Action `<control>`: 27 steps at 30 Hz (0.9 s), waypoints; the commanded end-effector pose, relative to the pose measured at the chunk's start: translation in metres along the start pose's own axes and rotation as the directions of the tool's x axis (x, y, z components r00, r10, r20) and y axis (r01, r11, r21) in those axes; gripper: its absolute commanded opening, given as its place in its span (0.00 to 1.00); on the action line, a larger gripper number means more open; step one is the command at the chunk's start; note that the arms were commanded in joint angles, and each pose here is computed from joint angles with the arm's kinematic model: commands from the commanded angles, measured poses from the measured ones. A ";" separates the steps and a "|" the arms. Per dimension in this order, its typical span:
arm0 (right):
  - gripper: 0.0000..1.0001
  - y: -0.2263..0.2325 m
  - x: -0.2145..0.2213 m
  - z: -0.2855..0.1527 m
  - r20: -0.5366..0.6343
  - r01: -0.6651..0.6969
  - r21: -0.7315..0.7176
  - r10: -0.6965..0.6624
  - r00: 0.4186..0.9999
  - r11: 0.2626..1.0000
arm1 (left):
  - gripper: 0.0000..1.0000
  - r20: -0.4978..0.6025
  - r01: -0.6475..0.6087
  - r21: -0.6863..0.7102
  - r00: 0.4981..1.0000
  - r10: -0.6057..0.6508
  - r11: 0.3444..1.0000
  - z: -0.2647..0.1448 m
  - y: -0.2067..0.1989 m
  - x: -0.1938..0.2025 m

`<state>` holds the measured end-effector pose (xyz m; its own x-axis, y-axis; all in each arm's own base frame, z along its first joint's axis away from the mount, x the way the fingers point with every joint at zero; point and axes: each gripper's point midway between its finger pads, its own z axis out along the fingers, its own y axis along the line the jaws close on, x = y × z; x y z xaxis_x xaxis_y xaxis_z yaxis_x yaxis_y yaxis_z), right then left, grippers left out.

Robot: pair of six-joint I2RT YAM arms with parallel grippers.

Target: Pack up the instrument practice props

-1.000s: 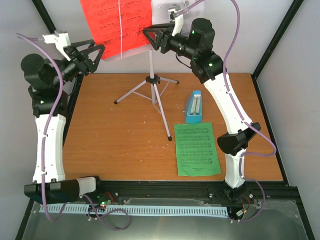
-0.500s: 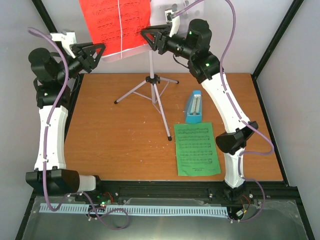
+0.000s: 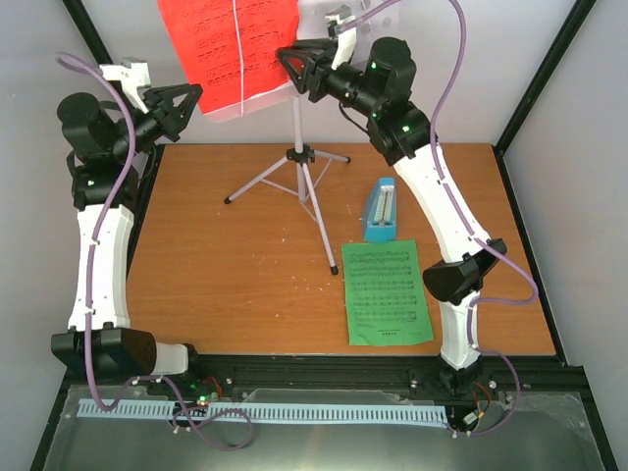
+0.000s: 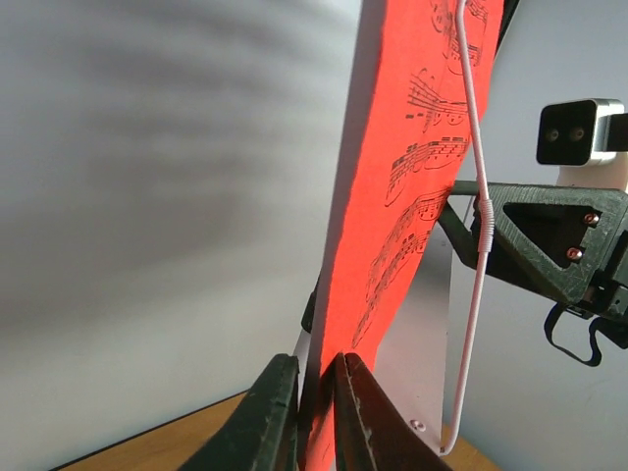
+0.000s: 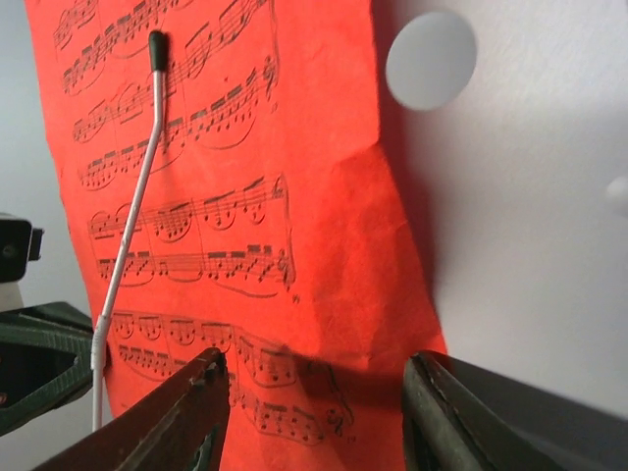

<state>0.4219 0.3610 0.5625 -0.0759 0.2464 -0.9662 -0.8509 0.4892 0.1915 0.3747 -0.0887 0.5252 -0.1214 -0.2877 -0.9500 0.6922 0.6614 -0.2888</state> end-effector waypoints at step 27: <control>0.57 0.001 -0.050 -0.009 0.171 0.019 -0.116 0.001 0.985 0.993 | 0.03 0.023 -0.034 0.044 0.999 0.033 0.998 -0.002 -0.018 -0.021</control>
<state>0.4187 0.3352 0.6118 0.0304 0.3768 -0.9258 -0.8880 0.4354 0.1481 0.3720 -0.0920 0.5279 -0.1252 -0.2770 -0.9527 0.7119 0.6438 -0.2807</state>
